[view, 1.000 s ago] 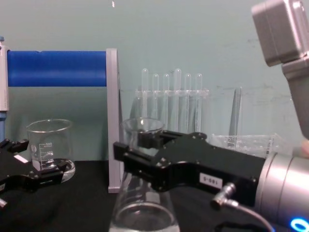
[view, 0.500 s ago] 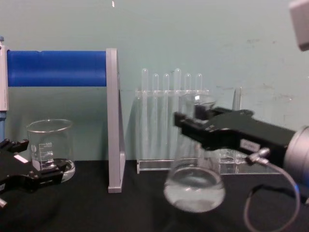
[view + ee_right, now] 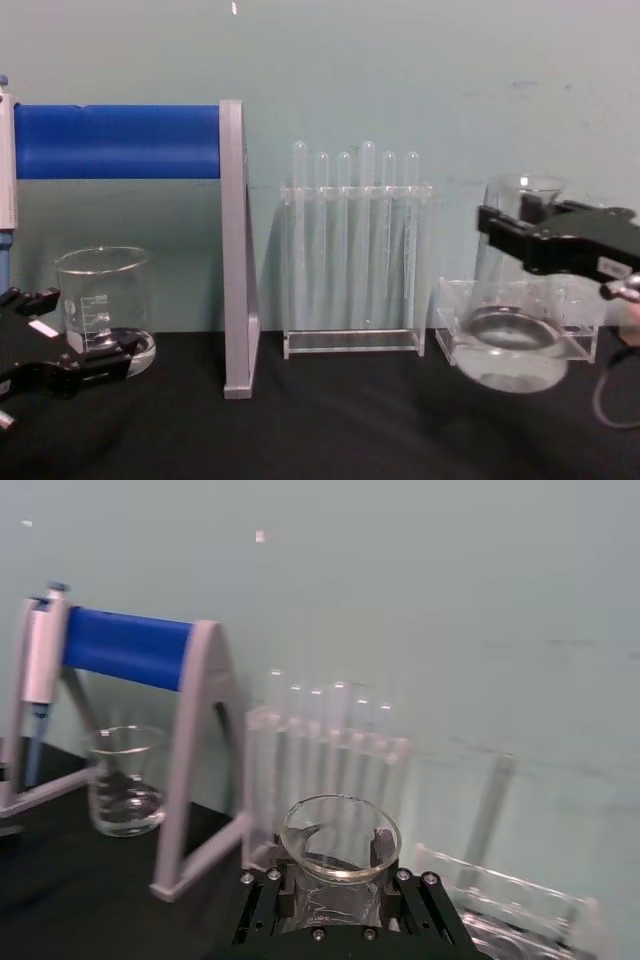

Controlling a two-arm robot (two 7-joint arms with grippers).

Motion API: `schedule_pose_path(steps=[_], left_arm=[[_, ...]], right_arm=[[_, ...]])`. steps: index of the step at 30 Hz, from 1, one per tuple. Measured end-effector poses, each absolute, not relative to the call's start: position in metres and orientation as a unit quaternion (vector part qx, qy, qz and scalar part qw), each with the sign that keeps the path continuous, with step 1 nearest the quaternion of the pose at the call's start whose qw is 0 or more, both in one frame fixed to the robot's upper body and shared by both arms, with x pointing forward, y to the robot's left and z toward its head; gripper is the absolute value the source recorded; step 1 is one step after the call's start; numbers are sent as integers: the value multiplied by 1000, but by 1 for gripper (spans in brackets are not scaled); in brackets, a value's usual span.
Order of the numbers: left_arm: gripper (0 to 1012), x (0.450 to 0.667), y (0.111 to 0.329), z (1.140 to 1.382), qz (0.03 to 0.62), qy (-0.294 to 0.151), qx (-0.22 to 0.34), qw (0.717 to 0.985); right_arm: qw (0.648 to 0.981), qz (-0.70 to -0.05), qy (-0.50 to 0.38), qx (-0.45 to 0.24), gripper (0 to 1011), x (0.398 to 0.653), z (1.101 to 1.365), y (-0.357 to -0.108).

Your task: Grasp the erlenmeyer flask with one hand, shake it three times, then place it back.

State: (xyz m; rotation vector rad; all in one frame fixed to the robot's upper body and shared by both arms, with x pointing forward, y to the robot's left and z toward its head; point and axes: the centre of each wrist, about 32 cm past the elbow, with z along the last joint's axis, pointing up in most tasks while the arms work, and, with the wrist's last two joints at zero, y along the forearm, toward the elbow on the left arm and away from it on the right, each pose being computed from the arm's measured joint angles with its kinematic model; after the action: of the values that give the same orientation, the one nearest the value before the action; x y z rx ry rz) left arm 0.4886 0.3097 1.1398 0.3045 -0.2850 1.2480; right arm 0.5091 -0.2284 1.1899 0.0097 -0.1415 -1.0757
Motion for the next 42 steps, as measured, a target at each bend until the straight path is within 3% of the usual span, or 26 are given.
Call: schedule_pose_path(steps=[16, 42], left_arm=[[1001, 489, 310, 1140, 580, -132, 142, 791], [1001, 489, 310, 1140, 580, -132, 142, 791]], right_arm=[[835, -546, -67, 6, 457, 513, 1189, -245], [898, -437, -59, 10, 457, 496, 1187, -200]])
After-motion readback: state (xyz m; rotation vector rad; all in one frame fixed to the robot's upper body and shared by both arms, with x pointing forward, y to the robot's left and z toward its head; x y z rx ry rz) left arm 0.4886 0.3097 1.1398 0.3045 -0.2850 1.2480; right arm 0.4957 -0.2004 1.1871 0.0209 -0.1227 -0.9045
